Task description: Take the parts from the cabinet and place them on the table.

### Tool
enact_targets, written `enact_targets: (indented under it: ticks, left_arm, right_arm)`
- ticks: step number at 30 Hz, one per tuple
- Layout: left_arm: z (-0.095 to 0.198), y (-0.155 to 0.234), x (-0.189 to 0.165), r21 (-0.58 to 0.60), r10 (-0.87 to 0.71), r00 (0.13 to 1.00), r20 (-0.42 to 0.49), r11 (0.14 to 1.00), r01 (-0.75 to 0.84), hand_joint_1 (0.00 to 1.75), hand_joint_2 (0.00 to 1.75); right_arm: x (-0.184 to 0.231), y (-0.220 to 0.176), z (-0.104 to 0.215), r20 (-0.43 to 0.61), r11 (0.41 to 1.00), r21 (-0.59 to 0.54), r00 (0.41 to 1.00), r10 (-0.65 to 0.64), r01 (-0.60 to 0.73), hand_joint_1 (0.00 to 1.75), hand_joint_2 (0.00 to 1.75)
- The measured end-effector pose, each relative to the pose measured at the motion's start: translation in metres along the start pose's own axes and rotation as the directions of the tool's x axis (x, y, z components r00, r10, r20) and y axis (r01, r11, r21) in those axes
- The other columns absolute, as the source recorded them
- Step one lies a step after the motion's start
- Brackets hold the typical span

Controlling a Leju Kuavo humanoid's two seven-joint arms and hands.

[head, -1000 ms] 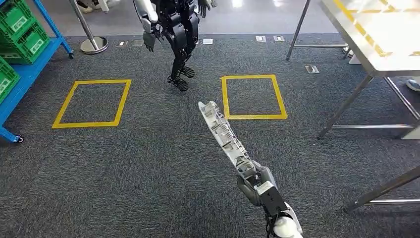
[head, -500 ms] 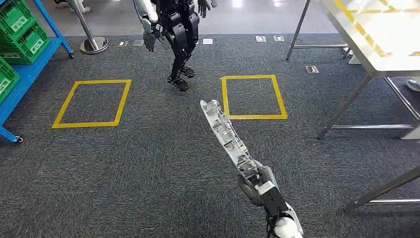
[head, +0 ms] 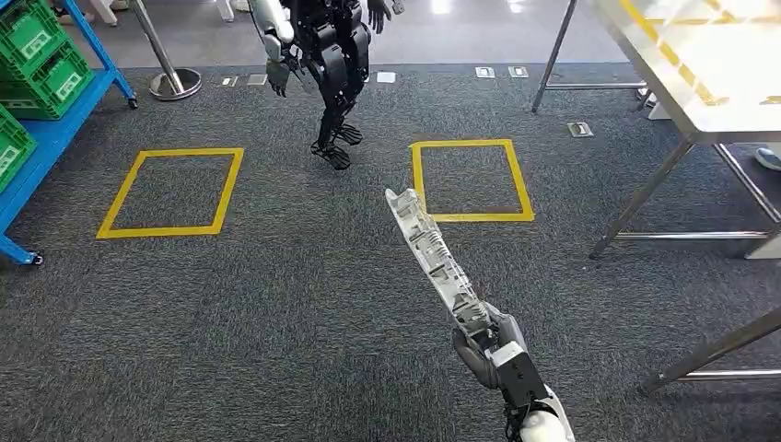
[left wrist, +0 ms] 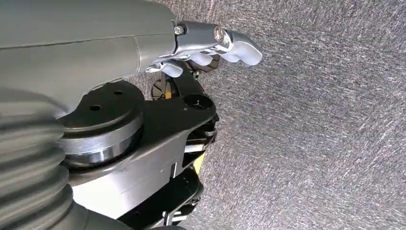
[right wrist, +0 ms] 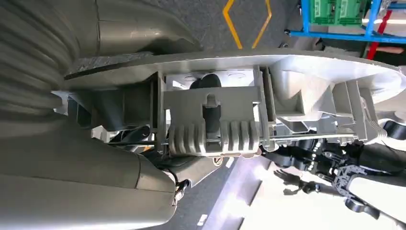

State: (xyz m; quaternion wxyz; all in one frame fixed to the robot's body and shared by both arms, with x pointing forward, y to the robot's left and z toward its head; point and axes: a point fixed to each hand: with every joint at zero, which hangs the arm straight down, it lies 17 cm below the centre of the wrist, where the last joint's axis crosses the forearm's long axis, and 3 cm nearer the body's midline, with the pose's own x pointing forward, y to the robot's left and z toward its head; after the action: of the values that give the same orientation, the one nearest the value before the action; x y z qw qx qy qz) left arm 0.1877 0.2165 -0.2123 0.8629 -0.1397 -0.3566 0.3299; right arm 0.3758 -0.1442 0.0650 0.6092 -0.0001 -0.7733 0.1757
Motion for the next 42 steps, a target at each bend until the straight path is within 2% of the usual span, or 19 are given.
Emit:
enact_targets:
  ticks: [28, 42]
  left_arm:
    - [0.001, -0.007, -0.005, -0.031, -0.019, 1.000, -0.020, 0.999, 0.018, 0.00, 1.75]
    - [0.000, -0.008, -0.003, -0.029, -0.034, 0.999, -0.010, 0.999, 0.034, 0.00, 1.75]
  right_arm:
    - [0.000, 0.000, 0.000, 0.003, 1.000, 0.003, 1.000, 0.009, -0.009, 1.75, 1.75]
    - [-0.009, -0.001, 0.010, -0.023, 1.000, 0.002, 1.000, 0.016, -0.016, 1.75, 1.75]
